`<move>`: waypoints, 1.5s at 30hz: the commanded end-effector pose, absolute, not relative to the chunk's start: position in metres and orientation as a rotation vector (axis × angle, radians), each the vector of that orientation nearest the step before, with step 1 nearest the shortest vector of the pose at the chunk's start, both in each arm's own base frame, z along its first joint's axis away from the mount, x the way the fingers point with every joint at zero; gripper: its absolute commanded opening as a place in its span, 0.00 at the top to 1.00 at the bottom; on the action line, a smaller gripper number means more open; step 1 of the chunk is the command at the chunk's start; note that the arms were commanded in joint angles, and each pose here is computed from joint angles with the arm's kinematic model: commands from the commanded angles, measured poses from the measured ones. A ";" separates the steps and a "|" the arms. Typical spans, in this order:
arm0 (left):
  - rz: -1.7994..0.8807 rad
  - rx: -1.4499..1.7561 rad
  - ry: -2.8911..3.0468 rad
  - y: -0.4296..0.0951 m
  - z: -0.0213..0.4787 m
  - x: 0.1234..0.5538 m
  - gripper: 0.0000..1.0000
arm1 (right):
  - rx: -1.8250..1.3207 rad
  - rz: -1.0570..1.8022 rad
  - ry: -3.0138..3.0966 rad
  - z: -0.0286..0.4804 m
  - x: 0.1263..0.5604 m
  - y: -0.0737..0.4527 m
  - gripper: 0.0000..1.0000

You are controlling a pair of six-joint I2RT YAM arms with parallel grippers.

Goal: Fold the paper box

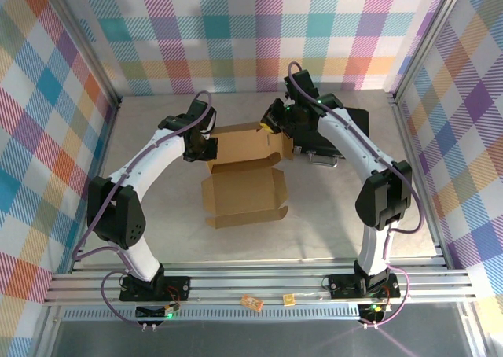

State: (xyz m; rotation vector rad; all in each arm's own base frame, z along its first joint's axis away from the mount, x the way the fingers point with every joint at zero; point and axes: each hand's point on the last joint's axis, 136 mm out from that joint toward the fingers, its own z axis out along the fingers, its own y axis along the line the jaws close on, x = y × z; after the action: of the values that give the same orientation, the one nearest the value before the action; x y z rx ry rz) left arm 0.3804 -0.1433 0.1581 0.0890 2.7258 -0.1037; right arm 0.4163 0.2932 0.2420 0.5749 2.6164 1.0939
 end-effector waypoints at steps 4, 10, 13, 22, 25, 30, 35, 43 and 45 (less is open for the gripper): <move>-0.115 0.105 2.691 -0.145 0.182 0.375 1.00 | 0.488 1.029 2.454 0.280 0.399 0.258 0.52; -0.113 0.100 2.711 -0.144 0.186 0.375 1.00 | 0.517 1.039 2.381 0.261 0.356 0.214 0.57; -0.121 0.089 2.720 -0.145 0.188 0.376 1.00 | 0.621 1.092 2.422 0.224 0.335 0.211 0.76; -0.144 0.068 2.745 -0.148 0.191 0.374 1.00 | 0.811 1.117 2.410 0.173 0.356 0.217 0.85; -0.158 0.060 2.744 -0.149 0.193 0.374 1.00 | 0.825 1.088 2.391 0.163 0.367 0.217 0.80; -0.172 0.052 2.748 -0.150 0.195 0.371 1.00 | 0.801 1.093 2.378 0.160 0.386 0.227 0.71; -0.189 0.032 2.753 -0.151 0.194 0.370 1.00 | 0.765 1.118 2.383 0.163 0.395 0.244 0.68; -0.196 -0.018 2.750 -0.153 0.196 0.374 1.00 | 0.683 1.088 2.487 0.150 0.387 0.266 0.66; -0.203 -0.027 2.748 -0.154 0.197 0.376 1.00 | 0.654 1.061 2.517 0.144 0.385 0.268 0.64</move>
State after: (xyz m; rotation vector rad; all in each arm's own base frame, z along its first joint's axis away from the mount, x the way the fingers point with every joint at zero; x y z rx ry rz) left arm 0.3759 -0.1456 0.1898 -0.0112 2.7432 -0.1506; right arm 0.3874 0.2587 0.1441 0.7312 2.4781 1.0711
